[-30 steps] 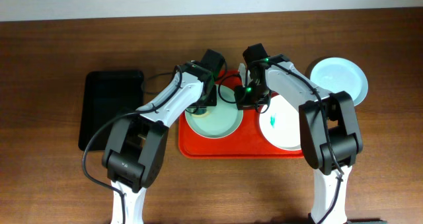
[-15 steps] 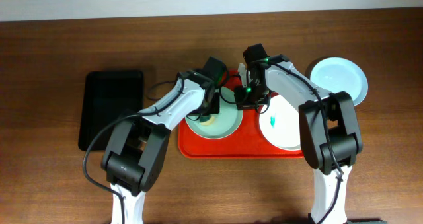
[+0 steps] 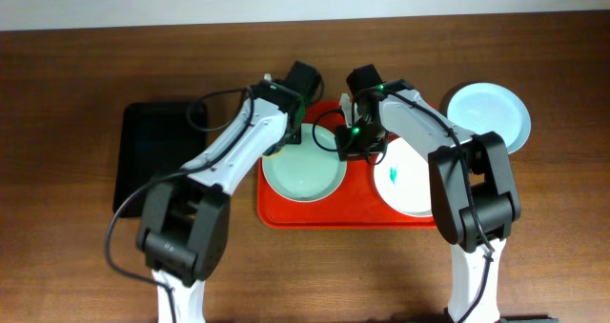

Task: Clean dirty plates on tray and stack at the side
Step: 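Scrub the mint green plate with the sponge in the left gripper, then lift the mint green plate with the right gripper onto the light blue plate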

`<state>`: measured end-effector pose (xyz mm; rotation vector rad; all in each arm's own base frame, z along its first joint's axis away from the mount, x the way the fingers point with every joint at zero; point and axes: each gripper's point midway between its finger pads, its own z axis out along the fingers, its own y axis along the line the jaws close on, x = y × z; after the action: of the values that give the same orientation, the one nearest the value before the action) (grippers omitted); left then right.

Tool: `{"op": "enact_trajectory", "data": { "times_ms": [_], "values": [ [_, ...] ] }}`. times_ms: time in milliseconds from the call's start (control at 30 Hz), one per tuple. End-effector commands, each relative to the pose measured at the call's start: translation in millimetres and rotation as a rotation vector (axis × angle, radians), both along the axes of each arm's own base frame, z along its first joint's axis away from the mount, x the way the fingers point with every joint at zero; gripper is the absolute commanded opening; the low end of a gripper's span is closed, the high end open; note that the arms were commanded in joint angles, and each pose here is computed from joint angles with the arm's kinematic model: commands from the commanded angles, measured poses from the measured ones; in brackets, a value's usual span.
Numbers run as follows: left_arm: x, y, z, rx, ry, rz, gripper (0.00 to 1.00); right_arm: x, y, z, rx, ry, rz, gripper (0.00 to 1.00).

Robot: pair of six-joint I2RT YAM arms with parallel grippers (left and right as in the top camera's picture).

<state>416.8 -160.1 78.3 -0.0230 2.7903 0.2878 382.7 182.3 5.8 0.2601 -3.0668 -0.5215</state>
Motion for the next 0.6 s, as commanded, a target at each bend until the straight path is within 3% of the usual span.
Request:
{"op": "enact_trajectory", "data": {
  "times_ms": [0, 233, 567],
  "values": [
    [5, 6, 66, -0.147, -0.096, 0.032, 0.00, 11, -16, 9, -0.094, -0.058, 0.036, 0.04],
    [-2, 96, 86, -0.172, -0.059, 0.233, 0.00, 31, -39, 90, -0.326, -0.274, 0.040, 0.04],
    [-31, 198, 73, -0.193, 0.068, 0.496, 0.00, 27, -55, 218, -1.008, -0.733, 0.113, 0.04]
  ]
}}
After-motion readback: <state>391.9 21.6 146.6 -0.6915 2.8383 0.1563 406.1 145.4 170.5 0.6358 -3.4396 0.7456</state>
